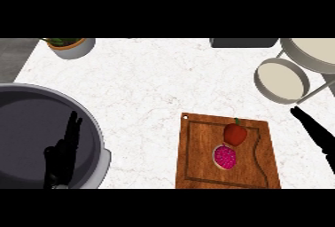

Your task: Pick the cupcake from the cutting board and place it in the tiered basket

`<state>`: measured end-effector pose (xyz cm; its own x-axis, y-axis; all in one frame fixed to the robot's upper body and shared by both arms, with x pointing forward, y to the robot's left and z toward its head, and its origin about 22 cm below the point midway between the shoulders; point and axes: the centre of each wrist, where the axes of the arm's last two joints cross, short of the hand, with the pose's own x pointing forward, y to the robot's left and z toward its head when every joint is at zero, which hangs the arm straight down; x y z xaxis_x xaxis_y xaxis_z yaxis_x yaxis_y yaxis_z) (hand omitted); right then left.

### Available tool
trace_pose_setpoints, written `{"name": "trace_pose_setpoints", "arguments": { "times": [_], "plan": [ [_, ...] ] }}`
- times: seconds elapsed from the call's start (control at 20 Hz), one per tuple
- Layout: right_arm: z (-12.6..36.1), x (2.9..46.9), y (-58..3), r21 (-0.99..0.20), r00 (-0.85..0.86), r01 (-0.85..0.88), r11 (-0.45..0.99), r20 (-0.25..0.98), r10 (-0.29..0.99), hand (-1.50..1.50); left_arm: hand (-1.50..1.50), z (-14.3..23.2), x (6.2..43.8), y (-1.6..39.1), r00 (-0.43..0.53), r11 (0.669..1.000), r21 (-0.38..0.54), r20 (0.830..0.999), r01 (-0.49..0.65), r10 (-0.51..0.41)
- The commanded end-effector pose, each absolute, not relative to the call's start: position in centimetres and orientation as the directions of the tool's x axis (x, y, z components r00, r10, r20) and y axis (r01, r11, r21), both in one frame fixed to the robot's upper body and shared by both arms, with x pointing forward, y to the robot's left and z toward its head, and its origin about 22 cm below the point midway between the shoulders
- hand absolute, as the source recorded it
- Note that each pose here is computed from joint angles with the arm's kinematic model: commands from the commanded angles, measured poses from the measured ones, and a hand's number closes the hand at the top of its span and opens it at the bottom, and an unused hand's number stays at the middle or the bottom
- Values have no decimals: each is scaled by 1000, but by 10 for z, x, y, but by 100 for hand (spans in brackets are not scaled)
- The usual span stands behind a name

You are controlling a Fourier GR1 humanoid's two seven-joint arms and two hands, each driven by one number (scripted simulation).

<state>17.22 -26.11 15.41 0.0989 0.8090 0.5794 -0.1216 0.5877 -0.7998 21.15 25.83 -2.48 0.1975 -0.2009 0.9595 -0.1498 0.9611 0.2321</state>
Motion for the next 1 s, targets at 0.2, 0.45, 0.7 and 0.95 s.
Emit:
{"name": "trace_pose_setpoints", "arguments": {
  "times": [0.2, 0.45, 0.7, 0.95],
  "plan": [
    [131, 182, -210, -871, 150, -112, 478, 460, 875, -150, 0, -56, 204, 247, 265, 977, 183, 953, -112, -148],
    [117, 185, -191, -921, 204, -182, 345, 308, 929, -150, 0, -35, 220, 246, 284, 975, 198, 945, -103, -162],
    [116, 182, -168, -921, 239, -246, 303, 246, 940, -150, 0, -57, 206, 247, 284, 971, 206, 945, -125, -164],
    [85, 187, -152, -902, 222, -288, 321, 263, 939, -150, 0, -51, 216, 234, 265, 974, 196, 951, -114, -160]
  ]
}}
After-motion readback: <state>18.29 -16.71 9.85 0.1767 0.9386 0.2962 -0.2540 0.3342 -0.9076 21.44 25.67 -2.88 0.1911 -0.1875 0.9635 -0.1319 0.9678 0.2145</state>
